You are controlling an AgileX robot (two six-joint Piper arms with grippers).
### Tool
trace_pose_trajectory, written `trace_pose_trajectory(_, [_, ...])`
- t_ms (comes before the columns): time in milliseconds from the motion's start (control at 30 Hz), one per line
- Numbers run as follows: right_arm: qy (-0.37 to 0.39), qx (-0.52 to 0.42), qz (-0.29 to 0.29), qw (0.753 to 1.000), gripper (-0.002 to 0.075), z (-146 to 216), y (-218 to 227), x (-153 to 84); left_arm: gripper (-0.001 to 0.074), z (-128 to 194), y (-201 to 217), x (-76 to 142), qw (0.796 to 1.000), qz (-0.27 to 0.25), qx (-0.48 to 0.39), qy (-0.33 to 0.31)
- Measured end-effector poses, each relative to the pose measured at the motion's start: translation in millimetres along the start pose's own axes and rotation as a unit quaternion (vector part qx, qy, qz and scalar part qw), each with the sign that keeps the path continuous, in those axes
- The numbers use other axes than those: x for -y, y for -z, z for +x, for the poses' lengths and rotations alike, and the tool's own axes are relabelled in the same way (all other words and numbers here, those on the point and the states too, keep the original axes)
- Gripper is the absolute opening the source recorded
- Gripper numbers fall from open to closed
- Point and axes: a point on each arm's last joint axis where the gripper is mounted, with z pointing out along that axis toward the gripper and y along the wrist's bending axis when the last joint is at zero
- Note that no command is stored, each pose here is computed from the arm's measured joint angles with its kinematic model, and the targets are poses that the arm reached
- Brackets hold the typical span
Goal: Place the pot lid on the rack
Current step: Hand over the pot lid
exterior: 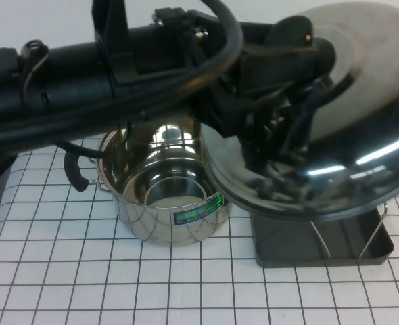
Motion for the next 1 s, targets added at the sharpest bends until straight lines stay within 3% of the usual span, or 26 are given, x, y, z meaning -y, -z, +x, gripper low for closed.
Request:
trace_pose_trajectory(67, [-0.058,0.009,0.008,0.998,0.0582,-1.6,0.0,1.6,0.0335,1.2,-2.9,5.3,1.000,0.010,-0.002,0.000])
trace_pose_trajectory(167, [-0.101,0.012,0.013,0.995,0.0628,-2.4,-1.1,3.5,0.0335,2.9,-6.6,12.7,1.000,0.026,-0.006,0.000])
trace_pose_trajectory(400, [-0.156,-0.008,0.027,0.987,0.0643,-2.4,-10.3,13.3,0.0335,6.8,-14.4,29.9,0.998,0.058,-0.013,0.002])
trace_pose_trajectory(667, [-0.168,-0.024,0.041,0.985,0.0634,-2.1,-18.4,23.1,0.0335,9.9,-19.7,44.1,0.996,0.085,-0.019,0.003])
trace_pose_trajectory(833, [-0.149,-0.028,0.044,0.987,0.0524,-2.0,-20.0,25.2,0.0335,11.0,-21.1,48.4,0.995,0.094,-0.018,-0.029])
trace_pose_trajectory(1000, [-0.137,-0.022,0.043,0.989,0.0275,-3.1,-20.1,25.2,0.0335,12.0,-21.7,47.0,0.994,0.089,-0.019,-0.068])
